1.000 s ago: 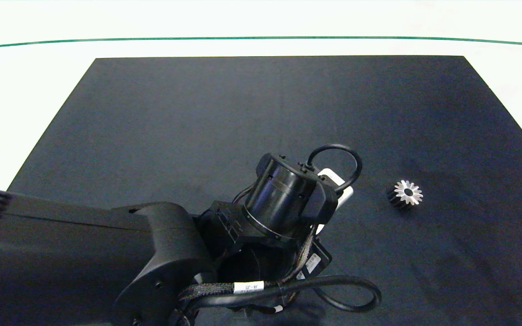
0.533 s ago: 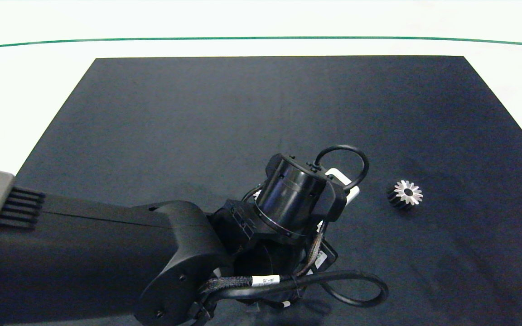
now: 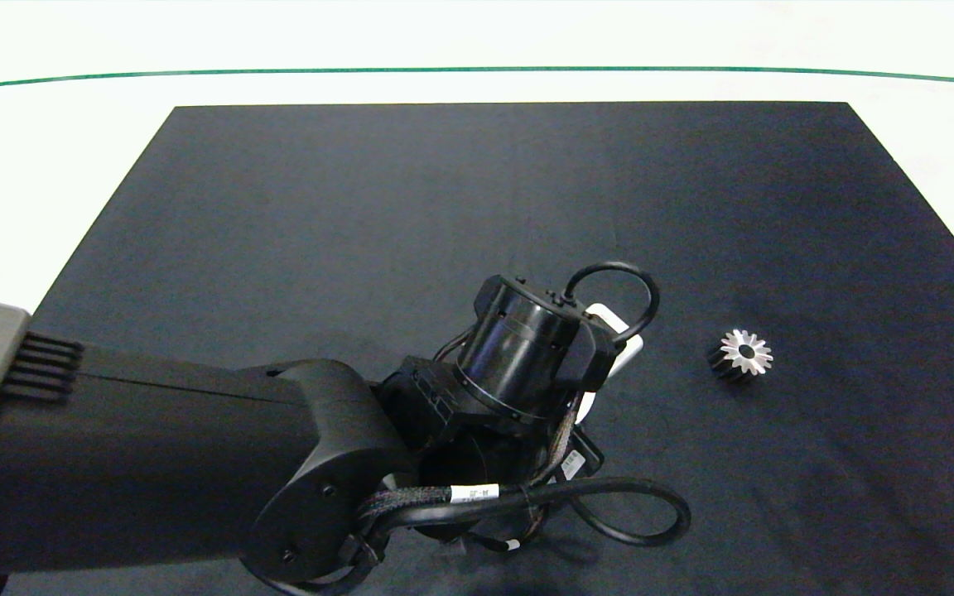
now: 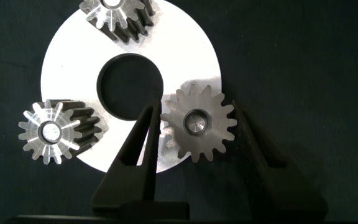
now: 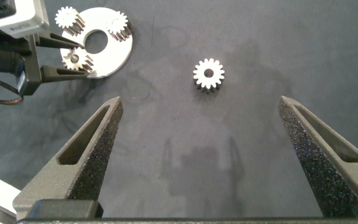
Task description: Remove an incorrectly installed larger gear and replace it with the correct smaller gear
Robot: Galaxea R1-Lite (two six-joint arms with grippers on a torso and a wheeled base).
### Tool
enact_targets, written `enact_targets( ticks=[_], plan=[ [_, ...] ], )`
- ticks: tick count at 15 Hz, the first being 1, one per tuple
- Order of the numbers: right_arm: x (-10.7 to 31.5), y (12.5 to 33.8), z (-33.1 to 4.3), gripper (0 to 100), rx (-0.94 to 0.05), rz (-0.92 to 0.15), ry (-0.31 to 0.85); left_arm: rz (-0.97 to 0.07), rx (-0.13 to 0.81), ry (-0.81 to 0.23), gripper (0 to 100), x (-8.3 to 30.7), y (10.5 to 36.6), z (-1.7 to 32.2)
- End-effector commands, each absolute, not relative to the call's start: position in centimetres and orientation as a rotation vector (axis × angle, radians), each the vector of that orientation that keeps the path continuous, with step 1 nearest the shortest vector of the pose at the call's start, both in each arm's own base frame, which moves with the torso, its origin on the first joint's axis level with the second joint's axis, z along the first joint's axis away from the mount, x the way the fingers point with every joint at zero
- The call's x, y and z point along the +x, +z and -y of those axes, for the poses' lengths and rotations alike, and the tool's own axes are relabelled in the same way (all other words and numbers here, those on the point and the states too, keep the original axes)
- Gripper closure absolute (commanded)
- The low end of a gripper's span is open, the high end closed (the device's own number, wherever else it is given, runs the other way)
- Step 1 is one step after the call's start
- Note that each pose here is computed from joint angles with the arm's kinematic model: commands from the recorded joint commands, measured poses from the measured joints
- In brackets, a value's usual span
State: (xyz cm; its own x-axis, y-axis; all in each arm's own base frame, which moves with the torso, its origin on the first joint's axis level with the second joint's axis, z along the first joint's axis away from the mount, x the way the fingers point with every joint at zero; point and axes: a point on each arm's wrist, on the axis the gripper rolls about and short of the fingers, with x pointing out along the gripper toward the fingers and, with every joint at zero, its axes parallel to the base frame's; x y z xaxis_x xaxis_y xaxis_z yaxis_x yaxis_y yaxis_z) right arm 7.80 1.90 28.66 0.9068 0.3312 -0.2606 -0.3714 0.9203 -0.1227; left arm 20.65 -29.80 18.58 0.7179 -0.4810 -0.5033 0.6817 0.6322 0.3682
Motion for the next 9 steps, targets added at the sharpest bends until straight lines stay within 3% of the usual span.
enact_targets(
  ticks=[1, 7, 8, 9],
  plan=[
    [7.87, 28.46, -1.92, 0, -0.173, -0.248, 0.367, -0.380, 0.574, -0.683, 81, 20.46, 18.57, 29.66],
    [7.89, 28.43, -1.91, 0, -0.173, -0.248, 0.366, -0.390, 0.584, -0.682, 81, 20.52, 18.03, 29.74],
    [7.89, 28.43, -1.91, 0, -0.173, -0.248, 0.366, -0.396, 0.592, -0.684, 0, 20.47, 17.82, 29.68],
    [7.88, 28.42, -1.91, 0, -0.173, -0.249, 0.366, -0.395, 0.589, -0.687, 0, 20.39, 17.87, 29.75]
  ],
)
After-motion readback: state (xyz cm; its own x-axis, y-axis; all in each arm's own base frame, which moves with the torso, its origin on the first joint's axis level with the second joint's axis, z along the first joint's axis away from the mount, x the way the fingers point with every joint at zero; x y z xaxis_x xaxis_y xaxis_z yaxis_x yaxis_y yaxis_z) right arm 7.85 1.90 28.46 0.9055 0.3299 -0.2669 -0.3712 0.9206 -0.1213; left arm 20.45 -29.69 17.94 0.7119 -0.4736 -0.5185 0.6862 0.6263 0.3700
